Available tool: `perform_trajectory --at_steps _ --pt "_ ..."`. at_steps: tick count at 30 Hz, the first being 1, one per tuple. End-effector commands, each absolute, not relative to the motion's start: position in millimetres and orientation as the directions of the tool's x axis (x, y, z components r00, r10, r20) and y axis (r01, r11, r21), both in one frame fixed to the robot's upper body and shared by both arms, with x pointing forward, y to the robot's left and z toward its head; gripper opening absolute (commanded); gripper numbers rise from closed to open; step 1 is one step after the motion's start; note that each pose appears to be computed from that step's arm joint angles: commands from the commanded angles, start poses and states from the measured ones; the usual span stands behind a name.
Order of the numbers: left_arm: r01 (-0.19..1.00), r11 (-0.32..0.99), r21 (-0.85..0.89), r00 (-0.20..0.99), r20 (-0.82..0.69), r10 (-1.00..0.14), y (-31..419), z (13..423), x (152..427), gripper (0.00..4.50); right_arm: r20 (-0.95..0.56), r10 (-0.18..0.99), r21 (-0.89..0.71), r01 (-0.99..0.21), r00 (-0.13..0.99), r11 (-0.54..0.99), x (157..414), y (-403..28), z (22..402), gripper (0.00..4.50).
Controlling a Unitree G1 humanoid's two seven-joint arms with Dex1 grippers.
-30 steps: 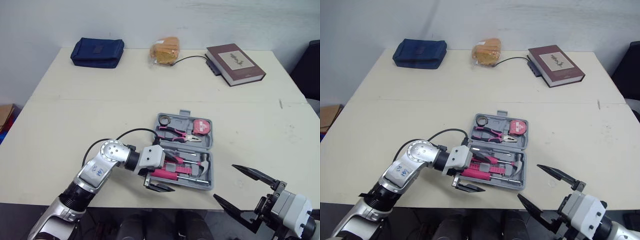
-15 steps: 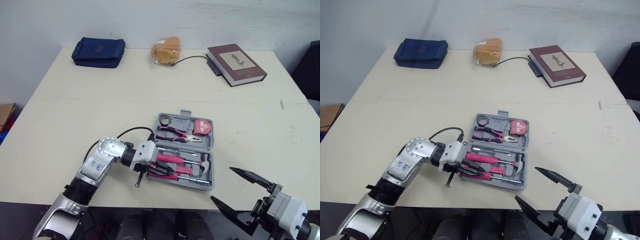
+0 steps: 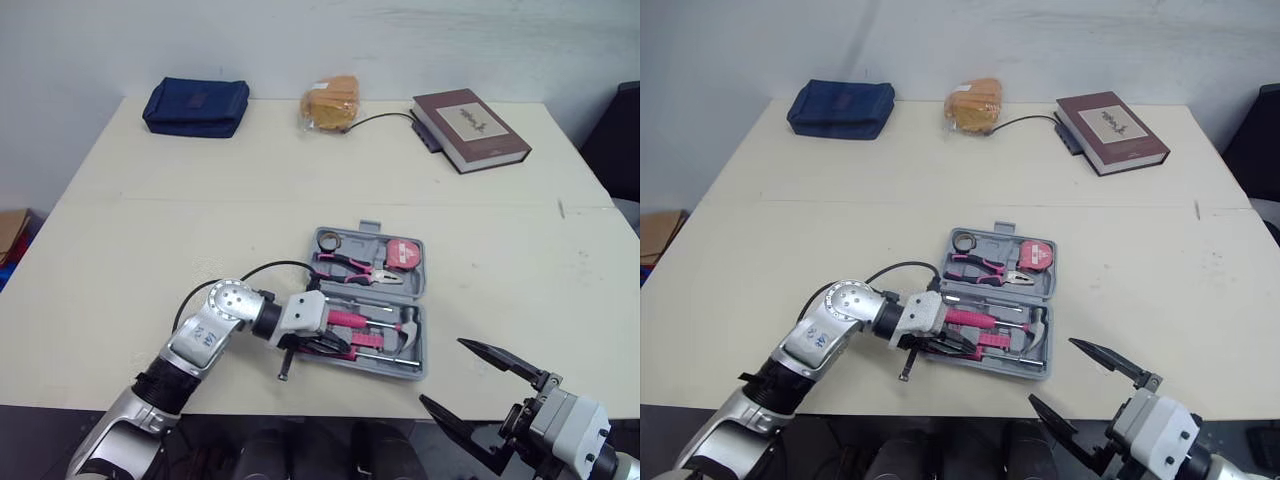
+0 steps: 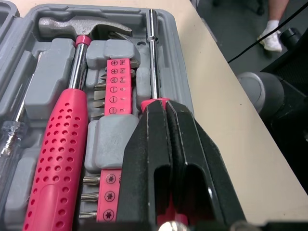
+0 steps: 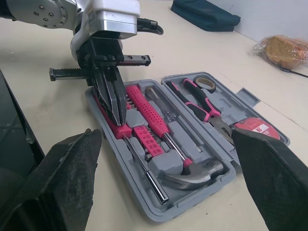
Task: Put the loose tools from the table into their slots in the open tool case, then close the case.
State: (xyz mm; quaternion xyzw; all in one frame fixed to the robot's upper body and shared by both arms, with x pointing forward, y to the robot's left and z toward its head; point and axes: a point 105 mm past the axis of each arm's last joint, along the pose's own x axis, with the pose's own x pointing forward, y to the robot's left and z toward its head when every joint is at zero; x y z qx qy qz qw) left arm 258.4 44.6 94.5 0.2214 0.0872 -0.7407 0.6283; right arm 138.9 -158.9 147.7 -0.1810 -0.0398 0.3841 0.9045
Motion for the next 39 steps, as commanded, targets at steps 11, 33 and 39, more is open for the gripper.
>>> perform_trajectory --at_steps 11,33,39 --pt "0.985 -0.167 0.05 -0.112 -0.559 -0.822 46.1 51.3 252.9 0.02 -0.041 0.626 -0.33 -0.602 0.778 0.727 148.7 -163.1 148.9 4.5" --pt "0.94 0.269 0.208 0.316 -0.242 -0.917 114.9 115.4 347.1 0.0 -0.263 0.331 -0.352 -0.409 0.906 0.842 194.8 -240.5 103.5 0.02" --pt "0.948 0.25 0.196 0.298 -0.276 -0.914 95.6 105.3 347.4 0.0 -0.3 0.397 -0.338 -0.485 0.868 0.806 216.6 -220.7 89.2 0.02"
